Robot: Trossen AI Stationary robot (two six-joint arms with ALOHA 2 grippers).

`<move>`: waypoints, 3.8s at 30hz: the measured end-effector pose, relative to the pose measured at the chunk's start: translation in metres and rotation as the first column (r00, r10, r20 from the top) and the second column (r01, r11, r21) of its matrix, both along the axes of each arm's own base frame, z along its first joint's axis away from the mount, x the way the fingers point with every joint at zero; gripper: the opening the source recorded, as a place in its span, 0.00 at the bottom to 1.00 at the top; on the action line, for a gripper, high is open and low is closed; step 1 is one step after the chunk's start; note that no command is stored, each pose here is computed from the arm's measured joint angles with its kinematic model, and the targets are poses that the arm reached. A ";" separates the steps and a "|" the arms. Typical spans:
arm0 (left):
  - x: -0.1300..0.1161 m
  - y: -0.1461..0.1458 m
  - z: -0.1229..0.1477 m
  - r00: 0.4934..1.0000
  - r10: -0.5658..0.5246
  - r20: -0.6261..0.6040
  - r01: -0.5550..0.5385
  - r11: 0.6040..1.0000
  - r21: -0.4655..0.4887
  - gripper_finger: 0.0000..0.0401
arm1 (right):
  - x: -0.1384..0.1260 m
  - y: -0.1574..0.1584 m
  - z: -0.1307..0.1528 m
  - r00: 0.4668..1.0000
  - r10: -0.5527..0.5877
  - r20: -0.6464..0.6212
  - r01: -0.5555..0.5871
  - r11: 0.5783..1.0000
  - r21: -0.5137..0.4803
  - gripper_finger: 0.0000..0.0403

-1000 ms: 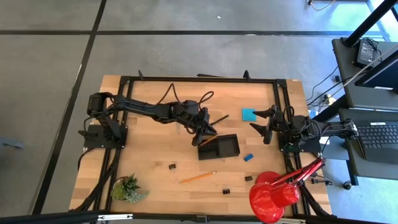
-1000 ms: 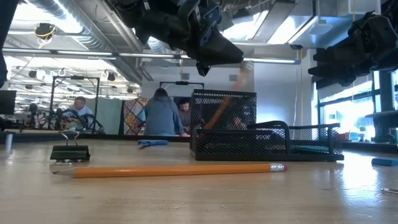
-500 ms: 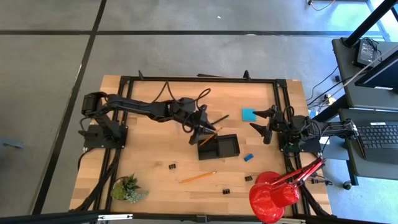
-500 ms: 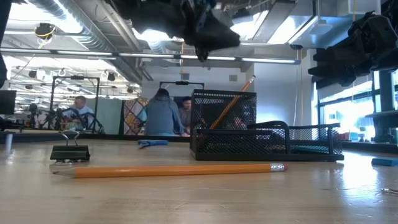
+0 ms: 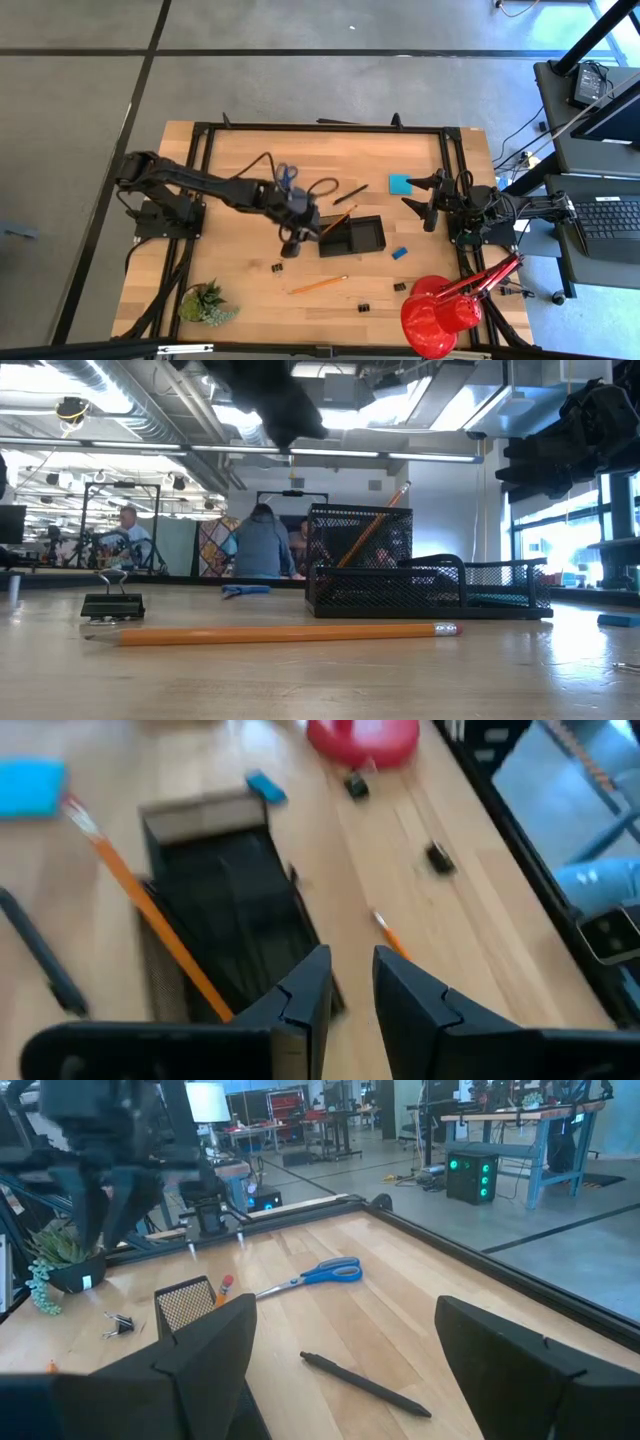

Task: Pick and place office supplies into organizer
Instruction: Put the top left black binder clip into the black desk organizer

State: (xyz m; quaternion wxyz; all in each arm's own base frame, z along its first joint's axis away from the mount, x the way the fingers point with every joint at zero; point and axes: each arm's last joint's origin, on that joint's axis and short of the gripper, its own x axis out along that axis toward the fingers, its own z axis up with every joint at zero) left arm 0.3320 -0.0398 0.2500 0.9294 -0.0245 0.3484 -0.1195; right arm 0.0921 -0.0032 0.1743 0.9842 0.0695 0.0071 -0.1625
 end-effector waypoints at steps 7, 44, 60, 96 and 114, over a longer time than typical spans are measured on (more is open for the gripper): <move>-0.008 -0.040 -0.018 0.990 -0.015 -0.140 0.015 1.000 -0.004 0.18 | 0.000 0.000 0.000 1.000 0.000 0.000 0.000 1.000 0.000 0.77; -0.017 -0.102 -0.079 0.688 0.327 -0.648 -0.252 0.945 0.210 0.18 | 0.001 0.000 -0.001 1.000 -0.001 0.006 0.001 0.999 0.050 0.77; -0.023 -0.095 -0.084 0.611 0.383 -0.692 -0.261 0.924 0.281 0.18 | 0.001 0.000 -0.001 1.000 -0.002 0.002 0.001 0.999 0.047 0.77; -0.018 -0.100 -0.079 0.608 0.412 -0.678 -0.190 0.905 0.380 0.01 | 0.001 0.000 -0.001 1.000 -0.002 0.003 0.001 0.999 0.049 0.77; -0.013 -0.095 -0.044 0.758 0.380 -0.530 -0.169 0.899 0.403 0.01 | 0.001 0.000 -0.001 1.000 -0.001 0.003 0.001 0.999 0.049 0.77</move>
